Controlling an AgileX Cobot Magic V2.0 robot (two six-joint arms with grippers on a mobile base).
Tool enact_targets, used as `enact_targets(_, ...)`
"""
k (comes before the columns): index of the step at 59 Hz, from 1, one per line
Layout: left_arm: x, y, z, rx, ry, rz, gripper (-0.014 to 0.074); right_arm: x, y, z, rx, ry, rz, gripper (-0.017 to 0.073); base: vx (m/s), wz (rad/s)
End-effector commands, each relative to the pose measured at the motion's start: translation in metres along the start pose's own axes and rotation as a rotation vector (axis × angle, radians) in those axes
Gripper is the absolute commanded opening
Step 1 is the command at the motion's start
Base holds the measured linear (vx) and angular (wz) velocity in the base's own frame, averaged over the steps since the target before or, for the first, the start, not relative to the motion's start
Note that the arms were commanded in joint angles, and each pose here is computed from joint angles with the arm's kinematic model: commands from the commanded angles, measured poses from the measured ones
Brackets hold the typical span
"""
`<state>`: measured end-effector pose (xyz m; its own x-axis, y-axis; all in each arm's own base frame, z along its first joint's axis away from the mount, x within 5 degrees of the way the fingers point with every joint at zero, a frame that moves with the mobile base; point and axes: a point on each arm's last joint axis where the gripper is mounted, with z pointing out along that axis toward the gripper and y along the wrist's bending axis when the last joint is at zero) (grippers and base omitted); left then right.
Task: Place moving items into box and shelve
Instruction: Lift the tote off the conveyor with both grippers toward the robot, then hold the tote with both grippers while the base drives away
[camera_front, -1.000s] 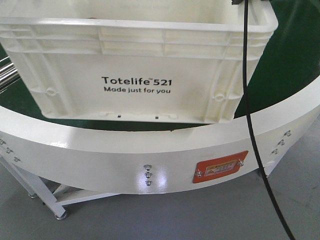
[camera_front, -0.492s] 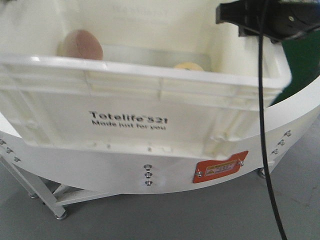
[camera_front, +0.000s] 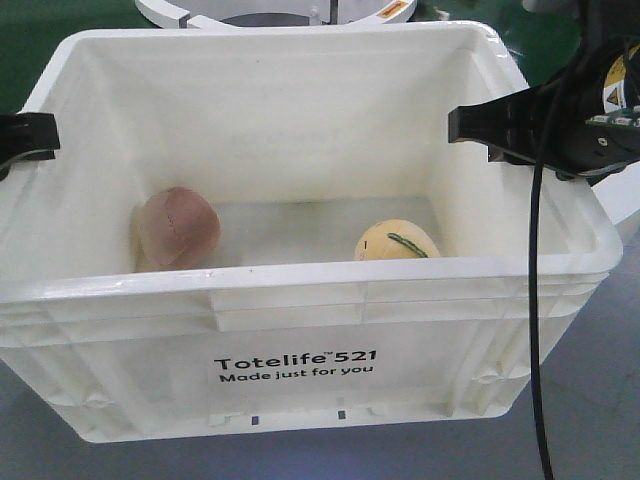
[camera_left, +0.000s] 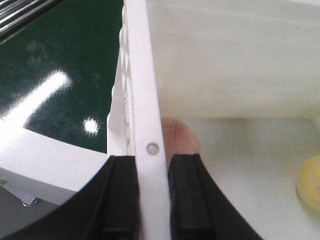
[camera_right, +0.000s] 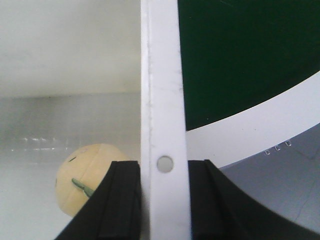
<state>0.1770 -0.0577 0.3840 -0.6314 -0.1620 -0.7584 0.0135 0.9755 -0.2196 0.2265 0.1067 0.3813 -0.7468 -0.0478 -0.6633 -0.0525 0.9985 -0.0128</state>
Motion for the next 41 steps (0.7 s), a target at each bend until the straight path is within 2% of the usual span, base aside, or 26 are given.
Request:
enact_targets(1,-0.022,-0.004,-0.021,0.068,-0.224,0.046,0.0074,-0.022,-0.011,-0.025,0.023,-0.225,-0.035,0.0084,0.0,0.0)
enact_targets(18,-0.021,-0.003,-0.021,0.05,-0.213,0.064,0.0074,-0.022,-0.012,-0.024,0.028,-0.222,-0.037,0.0084,0.0,0.0)
enact_targets(27,-0.02,-0.001,-0.01,-0.004,-0.162,0.091,0.0074,-0.021,-0.012,-0.024,0.027,-0.221,-0.037,0.0084,0.0,0.0)
enact_targets(41,-0.024,-0.006,0.003,-0.012,-0.137,0.103,0.0074,-0.021,-0.012,-0.024,0.027,-0.221,-0.036,0.0084,0.0,0.0)
